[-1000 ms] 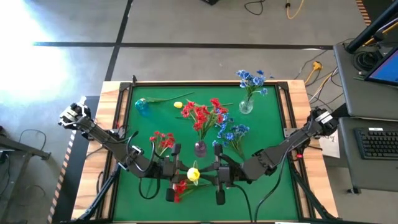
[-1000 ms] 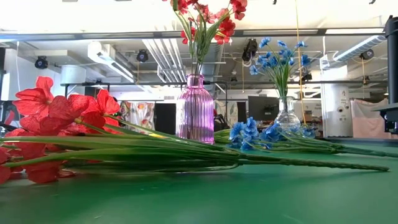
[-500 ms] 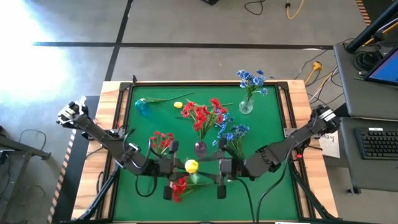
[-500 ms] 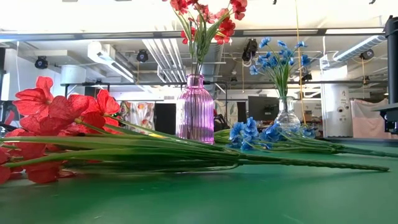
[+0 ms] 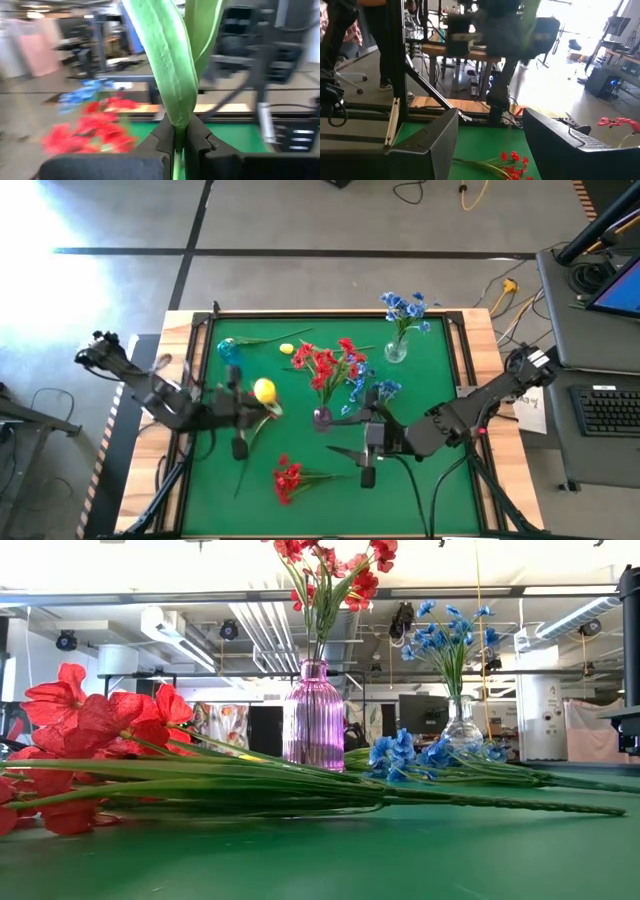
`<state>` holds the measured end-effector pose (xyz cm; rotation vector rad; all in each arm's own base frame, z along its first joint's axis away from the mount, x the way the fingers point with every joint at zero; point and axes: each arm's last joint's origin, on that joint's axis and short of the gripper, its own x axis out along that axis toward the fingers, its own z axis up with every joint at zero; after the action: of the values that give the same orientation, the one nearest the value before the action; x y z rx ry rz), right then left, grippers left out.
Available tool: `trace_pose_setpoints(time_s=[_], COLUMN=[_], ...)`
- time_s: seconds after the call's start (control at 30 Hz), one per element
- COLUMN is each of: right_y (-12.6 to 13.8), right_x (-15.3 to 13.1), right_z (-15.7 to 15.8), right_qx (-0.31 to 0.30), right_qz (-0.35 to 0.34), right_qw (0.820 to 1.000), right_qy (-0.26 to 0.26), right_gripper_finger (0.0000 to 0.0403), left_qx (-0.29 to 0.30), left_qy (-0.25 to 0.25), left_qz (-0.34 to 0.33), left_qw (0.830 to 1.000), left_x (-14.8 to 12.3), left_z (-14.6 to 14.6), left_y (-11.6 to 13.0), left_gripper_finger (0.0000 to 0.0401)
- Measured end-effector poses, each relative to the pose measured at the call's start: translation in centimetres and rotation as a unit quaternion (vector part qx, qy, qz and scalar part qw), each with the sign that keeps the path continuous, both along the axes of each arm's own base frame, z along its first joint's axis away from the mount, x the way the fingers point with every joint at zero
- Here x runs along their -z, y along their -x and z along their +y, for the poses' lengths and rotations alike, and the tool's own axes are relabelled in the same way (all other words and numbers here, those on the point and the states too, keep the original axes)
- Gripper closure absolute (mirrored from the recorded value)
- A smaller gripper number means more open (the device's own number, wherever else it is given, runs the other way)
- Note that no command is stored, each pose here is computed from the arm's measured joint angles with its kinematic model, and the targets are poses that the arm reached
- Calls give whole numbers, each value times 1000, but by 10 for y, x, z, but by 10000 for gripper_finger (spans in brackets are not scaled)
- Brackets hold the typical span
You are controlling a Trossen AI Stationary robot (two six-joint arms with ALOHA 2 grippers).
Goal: Sort flowers into vase by color
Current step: Put the bottom right yellow flower into the blue vase
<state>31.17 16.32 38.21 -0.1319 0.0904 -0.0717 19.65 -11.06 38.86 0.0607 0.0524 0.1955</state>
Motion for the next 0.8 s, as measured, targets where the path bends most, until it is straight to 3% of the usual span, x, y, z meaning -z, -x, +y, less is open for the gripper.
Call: trace_pose_setpoints(time_s=[0.23,0.43,0.8], right_y=[4,6,15], right_x=[1,-2,-11], right_z=[-3,-5,-10], right_qx=[1,2,3], right_qz=[19,18,13], right_qw=[1000,1000,1000], right_qy=[8,10,5], right_gripper_finger=[188,188,188], left_qx=[-114,-180,-332], left_qy=[-14,-4,10], left_qz=[2,-13,-52], left_qw=[993,984,942], left_x=[1,27,65], left_z=[38,77,125], left_y=[37,65,108], left_gripper_finger=[401,401,401])
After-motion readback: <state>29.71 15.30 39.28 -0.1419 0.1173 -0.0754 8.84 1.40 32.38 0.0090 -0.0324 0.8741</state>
